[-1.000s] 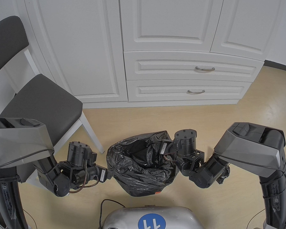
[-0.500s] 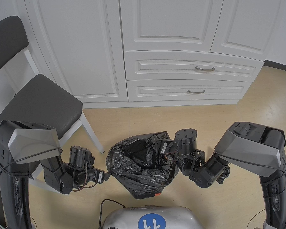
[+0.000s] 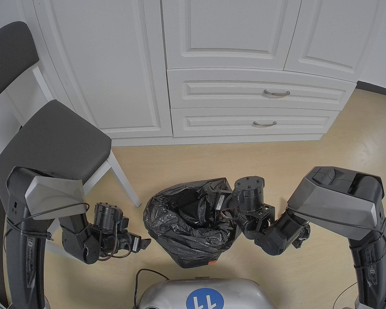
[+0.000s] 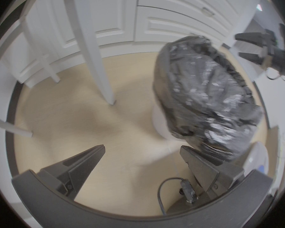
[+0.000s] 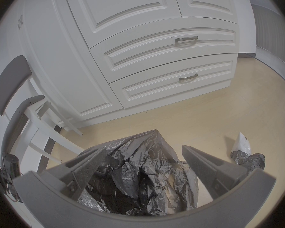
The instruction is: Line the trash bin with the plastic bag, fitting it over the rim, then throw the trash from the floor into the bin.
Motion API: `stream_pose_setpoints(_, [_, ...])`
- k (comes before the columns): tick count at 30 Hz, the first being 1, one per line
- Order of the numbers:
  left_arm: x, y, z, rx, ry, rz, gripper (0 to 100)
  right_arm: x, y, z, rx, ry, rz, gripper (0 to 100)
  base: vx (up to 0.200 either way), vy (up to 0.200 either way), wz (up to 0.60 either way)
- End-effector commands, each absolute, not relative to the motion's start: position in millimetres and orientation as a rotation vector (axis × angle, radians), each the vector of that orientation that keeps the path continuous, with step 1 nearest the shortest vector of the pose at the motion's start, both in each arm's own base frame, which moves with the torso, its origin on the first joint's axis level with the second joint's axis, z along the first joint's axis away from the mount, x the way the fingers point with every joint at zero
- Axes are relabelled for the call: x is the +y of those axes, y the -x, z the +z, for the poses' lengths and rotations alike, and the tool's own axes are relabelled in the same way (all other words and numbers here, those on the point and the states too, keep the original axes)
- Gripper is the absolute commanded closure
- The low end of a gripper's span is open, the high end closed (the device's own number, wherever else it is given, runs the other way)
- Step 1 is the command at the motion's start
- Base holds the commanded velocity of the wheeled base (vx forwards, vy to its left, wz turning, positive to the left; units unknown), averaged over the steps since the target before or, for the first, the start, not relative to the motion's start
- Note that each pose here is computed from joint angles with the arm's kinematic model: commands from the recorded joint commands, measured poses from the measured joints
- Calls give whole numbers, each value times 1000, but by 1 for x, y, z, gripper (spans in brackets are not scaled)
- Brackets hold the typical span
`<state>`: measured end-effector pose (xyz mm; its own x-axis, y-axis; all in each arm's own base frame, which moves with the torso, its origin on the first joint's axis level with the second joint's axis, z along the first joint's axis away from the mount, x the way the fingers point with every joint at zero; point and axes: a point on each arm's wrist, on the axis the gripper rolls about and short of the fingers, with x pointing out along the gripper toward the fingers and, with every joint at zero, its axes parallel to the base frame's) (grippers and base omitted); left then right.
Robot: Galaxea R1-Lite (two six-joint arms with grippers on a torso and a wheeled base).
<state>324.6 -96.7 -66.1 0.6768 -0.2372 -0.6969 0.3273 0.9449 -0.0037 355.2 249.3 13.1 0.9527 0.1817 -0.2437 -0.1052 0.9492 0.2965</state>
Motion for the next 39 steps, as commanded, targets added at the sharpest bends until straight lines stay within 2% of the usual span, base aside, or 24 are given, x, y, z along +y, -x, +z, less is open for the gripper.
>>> stream_pose_setpoints(1, [-63, -311, -23, 670, -123, -414, 0, 249, -354, 15, 270, -286, 150, 0, 0, 0, 0])
stream_pose_setpoints(11, [-80, -323, -8, 554, 25, -403, 0, 250, -355, 11, 278, -282, 148, 0, 0, 0, 0])
stream_pose_setpoints(17, [-97, -332, -28, 591, 78, -338, 0, 249, -356, 6, 284, -278, 143, 0, 0, 0, 0])
stream_pose_setpoints(39, [-96, -338, -58, 658, 69, -312, 0, 246, -359, -1, 296, -271, 133, 0, 0, 0, 0])
